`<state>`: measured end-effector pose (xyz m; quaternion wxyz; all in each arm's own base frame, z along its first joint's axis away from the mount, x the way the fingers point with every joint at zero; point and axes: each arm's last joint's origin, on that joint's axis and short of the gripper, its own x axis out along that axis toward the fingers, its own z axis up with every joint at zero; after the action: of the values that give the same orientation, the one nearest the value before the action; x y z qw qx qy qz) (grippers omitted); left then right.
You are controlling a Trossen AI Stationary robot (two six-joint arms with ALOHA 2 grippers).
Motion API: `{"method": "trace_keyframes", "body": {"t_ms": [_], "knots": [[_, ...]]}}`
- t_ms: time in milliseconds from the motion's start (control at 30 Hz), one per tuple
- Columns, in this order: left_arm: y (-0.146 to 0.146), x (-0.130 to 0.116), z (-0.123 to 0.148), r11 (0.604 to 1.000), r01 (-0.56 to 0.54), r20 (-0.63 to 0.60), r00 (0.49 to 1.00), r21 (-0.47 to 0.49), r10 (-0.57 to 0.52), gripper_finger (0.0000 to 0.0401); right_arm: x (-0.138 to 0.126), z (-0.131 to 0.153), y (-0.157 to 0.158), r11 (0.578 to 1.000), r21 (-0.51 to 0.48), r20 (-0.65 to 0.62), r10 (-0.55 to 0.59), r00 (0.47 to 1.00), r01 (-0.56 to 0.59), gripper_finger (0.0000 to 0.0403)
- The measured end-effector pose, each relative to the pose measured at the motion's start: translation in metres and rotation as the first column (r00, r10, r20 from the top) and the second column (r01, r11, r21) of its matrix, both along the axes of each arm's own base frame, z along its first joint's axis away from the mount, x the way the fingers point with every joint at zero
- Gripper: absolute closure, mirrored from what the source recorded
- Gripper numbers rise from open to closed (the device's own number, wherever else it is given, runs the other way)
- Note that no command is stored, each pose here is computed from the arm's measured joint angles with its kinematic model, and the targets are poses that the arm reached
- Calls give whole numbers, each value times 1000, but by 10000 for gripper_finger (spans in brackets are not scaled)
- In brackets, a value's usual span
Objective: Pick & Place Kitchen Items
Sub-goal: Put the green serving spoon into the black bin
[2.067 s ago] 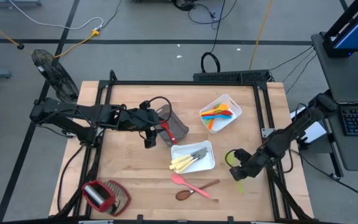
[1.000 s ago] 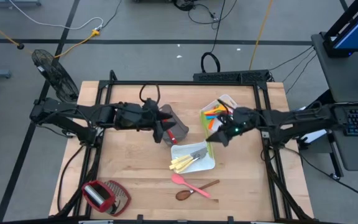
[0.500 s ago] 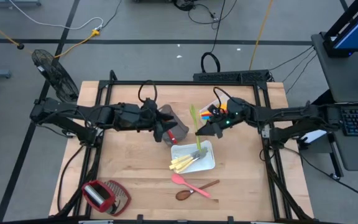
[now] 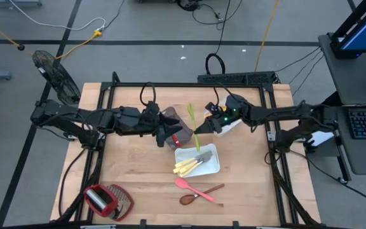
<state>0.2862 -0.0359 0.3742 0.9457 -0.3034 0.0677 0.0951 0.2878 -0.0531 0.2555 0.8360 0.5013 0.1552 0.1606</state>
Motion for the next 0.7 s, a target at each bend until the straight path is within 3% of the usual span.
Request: {"method": "trace_keyframes", "body": {"t_ms": [467, 700], "knots": [[0, 0, 0, 1000, 1, -2, 1000, 2, -1, 199, 57, 17, -24, 977, 40, 14, 207, 978, -207, 370], [0, 0, 0, 999, 10, -9, 1000, 46, -9, 199, 81, -1, -42, 973, 90, -62, 217, 974, -211, 370]]}}
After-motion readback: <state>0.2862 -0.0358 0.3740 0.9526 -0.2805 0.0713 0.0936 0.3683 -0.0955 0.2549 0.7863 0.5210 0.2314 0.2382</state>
